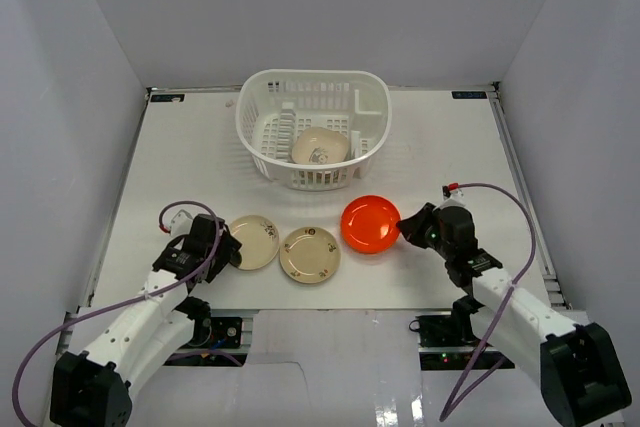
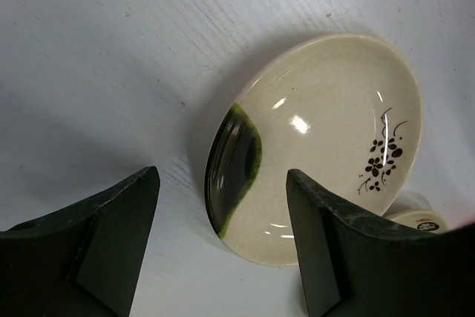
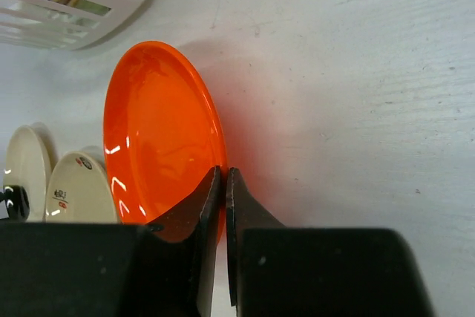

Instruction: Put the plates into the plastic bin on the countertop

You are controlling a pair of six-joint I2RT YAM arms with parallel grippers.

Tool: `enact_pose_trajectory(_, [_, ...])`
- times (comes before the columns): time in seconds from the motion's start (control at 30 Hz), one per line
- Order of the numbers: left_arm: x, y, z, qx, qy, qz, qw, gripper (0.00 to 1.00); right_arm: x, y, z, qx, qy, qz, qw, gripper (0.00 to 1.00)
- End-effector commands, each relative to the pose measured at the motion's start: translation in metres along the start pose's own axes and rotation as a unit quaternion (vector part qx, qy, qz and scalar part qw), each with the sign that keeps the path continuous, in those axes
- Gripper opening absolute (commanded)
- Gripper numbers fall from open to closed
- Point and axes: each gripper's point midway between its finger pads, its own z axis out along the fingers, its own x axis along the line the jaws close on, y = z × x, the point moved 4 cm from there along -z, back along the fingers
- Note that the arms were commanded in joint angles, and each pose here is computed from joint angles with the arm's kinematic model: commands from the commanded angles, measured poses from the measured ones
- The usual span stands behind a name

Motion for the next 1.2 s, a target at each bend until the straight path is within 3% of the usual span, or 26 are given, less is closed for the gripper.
enact_pose_trajectory(0.0, [-0.018,0.005,0.008,-0.017,-0.045,-0.019,0.999,0.79,0.008,0.021,-0.014,-0.038,-0.003,-0.018,0.999,0.08])
enact_pose_trajectory(0.07, [-0.019,0.003,0.011,-0.016,-0.054,-0.016,0.998,0.77,0.013,0.031,-0.024,-0.053,-0.006,-0.025,0.998,0.08])
enact_pose_trajectory(0.2, [-0.015,-0.002,0.019,-0.015,-0.051,-0.010,0.999,0.61,0.027,0.037,-0.035,-0.045,0.018,-0.033,0.998,0.08])
enact_pose_trajectory(0.23, [-0.014,-0.002,0.020,-0.014,-0.051,-0.008,0.999,0.49,0.033,0.042,-0.039,-0.053,0.030,-0.031,0.998,0.08])
enact_pose_trajectory(0.33, [-0.012,-0.003,0.021,-0.017,-0.052,0.000,0.999,0.24,0.059,0.057,-0.054,-0.062,0.074,-0.031,0.995,0.08])
enact_pose_trajectory(0.37, [-0.011,-0.002,0.020,-0.020,-0.052,0.001,0.998,0.10,0.073,0.069,-0.063,-0.070,0.093,-0.034,0.993,0.08])
enact_pose_trajectory(0.43, [-0.012,0.000,0.016,-0.026,-0.057,0.002,0.998,0.00,0.089,0.081,-0.074,-0.080,0.117,-0.039,0.989,0.08])
enact_pose_trajectory(0.57, [-0.021,0.011,0.002,-0.042,-0.081,0.004,0.996,0.00,0.127,0.116,-0.084,-0.103,0.159,-0.048,0.981,0.08])
enact_pose_trajectory(0.73, [-0.033,0.034,-0.032,-0.078,-0.111,0.006,0.991,0.00,0.173,0.173,-0.062,-0.144,0.190,-0.056,0.970,0.08])
enact_pose_trajectory(0.93, [-0.065,0.068,-0.101,-0.125,-0.218,0.023,0.968,0.00,0.191,0.214,0.021,-0.126,0.145,-0.078,0.978,0.08])
enact_pose_trajectory(1.17, [-0.112,0.100,-0.172,-0.155,-0.330,0.055,0.930,0.00,0.197,0.220,0.094,-0.090,0.100,-0.123,0.983,0.08])
